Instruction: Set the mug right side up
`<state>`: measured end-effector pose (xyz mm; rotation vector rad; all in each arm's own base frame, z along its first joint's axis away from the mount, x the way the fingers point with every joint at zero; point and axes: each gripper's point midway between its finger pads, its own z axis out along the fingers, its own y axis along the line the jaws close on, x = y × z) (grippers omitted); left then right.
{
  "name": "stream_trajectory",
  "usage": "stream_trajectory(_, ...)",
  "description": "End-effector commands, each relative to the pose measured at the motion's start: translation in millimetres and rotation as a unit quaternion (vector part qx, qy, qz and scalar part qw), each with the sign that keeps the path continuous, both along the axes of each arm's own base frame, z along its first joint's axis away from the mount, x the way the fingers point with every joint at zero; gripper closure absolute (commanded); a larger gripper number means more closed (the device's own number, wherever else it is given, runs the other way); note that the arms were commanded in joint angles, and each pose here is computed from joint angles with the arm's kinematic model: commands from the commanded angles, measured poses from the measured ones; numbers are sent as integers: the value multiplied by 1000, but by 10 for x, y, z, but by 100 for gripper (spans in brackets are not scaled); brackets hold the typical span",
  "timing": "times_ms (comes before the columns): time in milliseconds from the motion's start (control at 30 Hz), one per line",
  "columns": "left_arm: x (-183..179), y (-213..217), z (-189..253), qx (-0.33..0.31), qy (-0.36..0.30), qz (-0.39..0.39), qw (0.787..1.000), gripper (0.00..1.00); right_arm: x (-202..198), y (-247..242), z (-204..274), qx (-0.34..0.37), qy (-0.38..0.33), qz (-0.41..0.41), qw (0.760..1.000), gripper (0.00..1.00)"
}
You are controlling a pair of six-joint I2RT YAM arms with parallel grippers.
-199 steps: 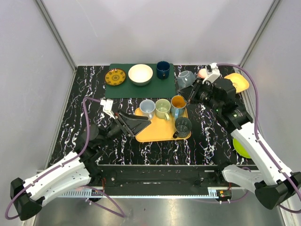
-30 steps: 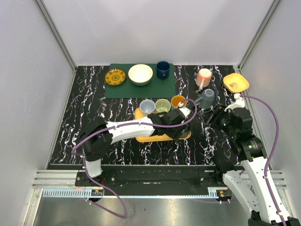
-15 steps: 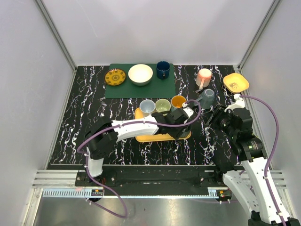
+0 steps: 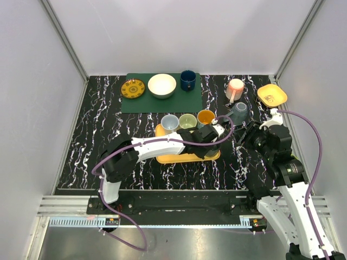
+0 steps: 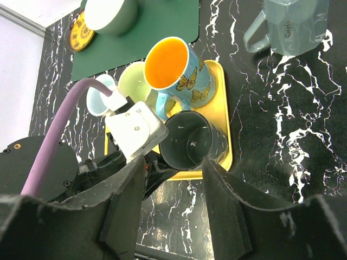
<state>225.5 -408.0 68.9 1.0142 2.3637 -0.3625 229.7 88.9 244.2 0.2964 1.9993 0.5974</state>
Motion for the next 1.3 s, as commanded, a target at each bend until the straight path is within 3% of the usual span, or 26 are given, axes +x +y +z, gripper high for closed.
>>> stream_trajectory(0,2,-176,151,-39,-7,-12,999,100,-20,44,109,2,-18,16,1000,47)
stream_trajectory(133,-107,-163,311,-61,-6,-17,998,100,-52,47,182,6,-23,17,1000,47)
stream_trajectory(400,-630,-141,1382,-168,-49,-37,984,100,-218,-119,640,-1,-78,-14,997,47)
stream_trajectory(533,-681,54,1867,-227,-72,-4,971,100,-339,-136,908,20,-117,-19,993,45)
stream_trajectory(633,-615,279,2280,-289,-98,38,952,100,-482,9,1036,45,-130,25,990,44)
stream_trajectory(733,-499,519,2674,-373,-95,72,920,100,-628,137,1128,78,-140,61,985,39)
stream_trajectory(900,-272,875,3265,-544,-41,74,835,100,-827,418,1223,127,-141,147,971,28)
stream_trajectory(967,-430,861,3323,-584,16,28,811,100,-869,584,1187,160,-125,194,960,27)
stream_trajectory(1000,-422,915,3558,-623,-1,2,782,100,-884,644,1174,175,-120,211,954,27)
stream_trajectory(1033,-566,922,3637,-643,31,-28,765,100,-916,744,1044,194,-99,242,945,27)
stream_trajectory(1067,-603,923,3595,-652,42,-41,756,100,-941,794,1193,227,-121,257,932,26)
stream_trajectory(1133,-744,972,3773,-686,47,-81,721,100,-944,891,1082,267,-112,285,914,26)
stream_trajectory(1167,-770,973,3714,-691,56,-86,716,100,-979,912,1259,295,-142,300,896,26)
stream_trajectory(1200,-841,1018,3828,-710,47,-109,694,100,-981,929,1290,306,-150,309,888,25)
stream_trajectory(1267,-856,1008,3762,-721,77,-108,680,100,-961,983,1301,329,-151,333,870,24)
